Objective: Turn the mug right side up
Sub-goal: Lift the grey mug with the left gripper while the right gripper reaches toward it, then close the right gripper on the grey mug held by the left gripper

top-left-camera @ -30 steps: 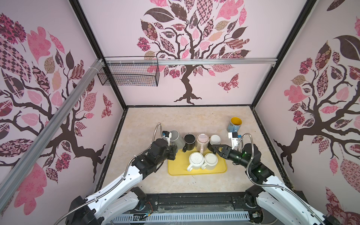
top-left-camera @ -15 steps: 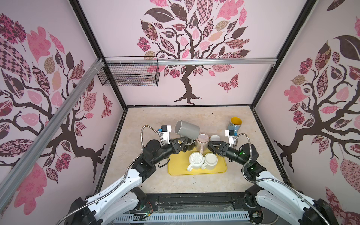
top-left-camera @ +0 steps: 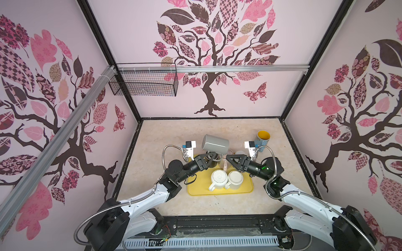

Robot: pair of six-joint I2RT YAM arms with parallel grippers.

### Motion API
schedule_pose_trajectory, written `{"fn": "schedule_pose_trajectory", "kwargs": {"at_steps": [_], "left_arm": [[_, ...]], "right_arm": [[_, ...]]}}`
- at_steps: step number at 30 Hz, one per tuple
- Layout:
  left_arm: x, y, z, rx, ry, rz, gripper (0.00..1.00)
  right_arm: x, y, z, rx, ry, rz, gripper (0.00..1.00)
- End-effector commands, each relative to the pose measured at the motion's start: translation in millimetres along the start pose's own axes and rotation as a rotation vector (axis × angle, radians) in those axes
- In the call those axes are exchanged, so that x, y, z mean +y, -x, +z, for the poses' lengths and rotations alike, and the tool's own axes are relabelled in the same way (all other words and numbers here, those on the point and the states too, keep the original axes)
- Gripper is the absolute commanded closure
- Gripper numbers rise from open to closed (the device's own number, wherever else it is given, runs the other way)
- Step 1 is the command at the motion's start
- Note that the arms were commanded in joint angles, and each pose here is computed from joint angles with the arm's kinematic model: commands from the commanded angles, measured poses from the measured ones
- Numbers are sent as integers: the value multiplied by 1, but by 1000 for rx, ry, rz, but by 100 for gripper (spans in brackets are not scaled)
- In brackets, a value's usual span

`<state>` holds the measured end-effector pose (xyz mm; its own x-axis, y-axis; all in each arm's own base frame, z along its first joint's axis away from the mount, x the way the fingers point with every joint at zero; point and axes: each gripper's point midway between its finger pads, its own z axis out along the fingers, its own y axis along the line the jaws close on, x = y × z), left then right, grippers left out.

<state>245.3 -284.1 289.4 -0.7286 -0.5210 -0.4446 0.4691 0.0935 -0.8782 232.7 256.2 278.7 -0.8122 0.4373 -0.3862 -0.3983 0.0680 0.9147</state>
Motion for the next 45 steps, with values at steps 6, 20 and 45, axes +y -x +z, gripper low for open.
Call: {"fn": "schedule_pose_trajectory", "kwargs": {"at_steps": [6, 20, 45], "left_arm": [[-58, 15, -10, -70, -204, 116, 100], [-69, -6, -6, -9, -245, 131, 100], [-49, -52, 3, 96, -209, 110, 100]], "right_arm": [[29, 11, 9, -17, 89, 0, 51], [46, 13, 20, -24, 153, 12, 58], [95, 59, 27, -187, 204, -146, 100]]}}
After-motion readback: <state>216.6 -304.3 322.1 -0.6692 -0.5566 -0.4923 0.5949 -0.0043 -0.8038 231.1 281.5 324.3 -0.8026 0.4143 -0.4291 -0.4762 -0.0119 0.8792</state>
